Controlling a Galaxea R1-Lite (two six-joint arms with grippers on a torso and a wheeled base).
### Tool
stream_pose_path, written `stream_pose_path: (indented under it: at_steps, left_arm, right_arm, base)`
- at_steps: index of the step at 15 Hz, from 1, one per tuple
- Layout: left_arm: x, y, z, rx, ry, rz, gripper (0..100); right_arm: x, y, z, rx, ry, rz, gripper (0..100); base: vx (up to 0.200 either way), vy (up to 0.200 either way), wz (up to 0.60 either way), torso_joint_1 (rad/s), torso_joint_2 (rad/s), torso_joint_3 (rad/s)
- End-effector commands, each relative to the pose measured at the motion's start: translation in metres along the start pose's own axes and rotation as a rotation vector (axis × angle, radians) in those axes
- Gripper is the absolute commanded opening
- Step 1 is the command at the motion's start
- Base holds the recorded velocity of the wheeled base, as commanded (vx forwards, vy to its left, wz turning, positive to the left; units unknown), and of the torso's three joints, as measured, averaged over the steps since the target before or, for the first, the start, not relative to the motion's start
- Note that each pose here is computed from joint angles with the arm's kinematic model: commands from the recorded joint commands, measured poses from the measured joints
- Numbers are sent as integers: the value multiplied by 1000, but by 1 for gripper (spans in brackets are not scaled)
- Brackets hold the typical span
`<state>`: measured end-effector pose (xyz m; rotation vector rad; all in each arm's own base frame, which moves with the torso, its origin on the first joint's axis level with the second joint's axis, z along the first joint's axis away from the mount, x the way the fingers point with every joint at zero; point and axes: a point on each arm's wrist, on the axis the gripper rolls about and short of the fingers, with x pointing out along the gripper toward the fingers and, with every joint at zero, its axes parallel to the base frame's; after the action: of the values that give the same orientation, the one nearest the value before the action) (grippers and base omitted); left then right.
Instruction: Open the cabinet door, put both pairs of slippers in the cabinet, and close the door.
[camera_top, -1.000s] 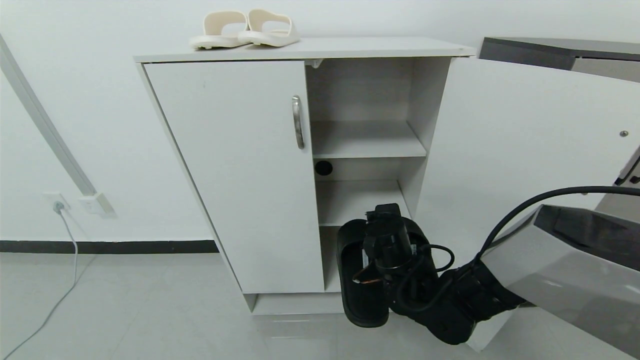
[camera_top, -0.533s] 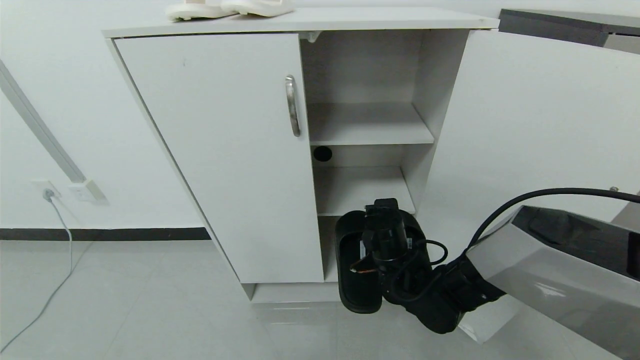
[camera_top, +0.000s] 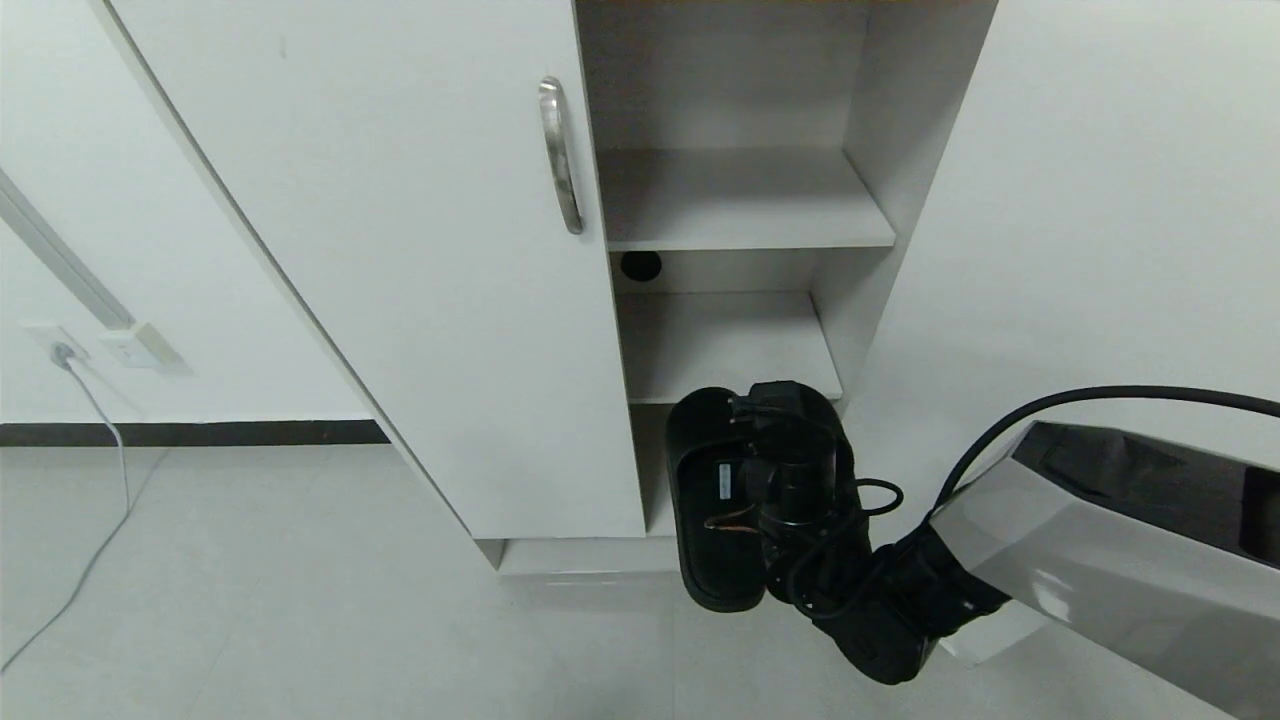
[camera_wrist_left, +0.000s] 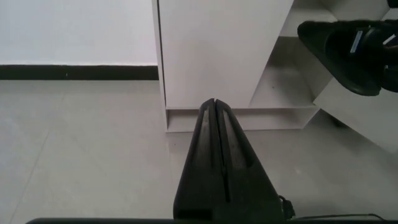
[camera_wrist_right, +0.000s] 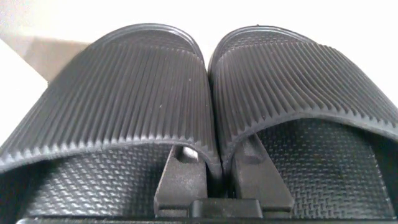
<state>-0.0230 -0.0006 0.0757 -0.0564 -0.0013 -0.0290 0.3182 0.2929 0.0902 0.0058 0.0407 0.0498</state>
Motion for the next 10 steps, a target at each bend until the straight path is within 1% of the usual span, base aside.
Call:
stream_pose_path:
  at_steps: [1,2,5,10]
  left_arm:
    - [0,0,0,0,1,0,0]
    - [0,0,0,0,-1,0,0]
    - [0,0,0,0,-1,0,0]
    - [0,0,0,0,2,0,0]
  right_arm:
    - [-1,3,-12,-17,9,15,0]
    - [0,5,-16,-9,-4,17,0]
    - [0,5,-12,-13,-58,19,0]
    - [1,5,-15,-21,-58,17,0]
  base:
    - [0,0,0,7,2,-139]
    - [0,0,0,0,0,0]
    - [0,0,0,0,0,0]
    - [0,0,0,0,0,0]
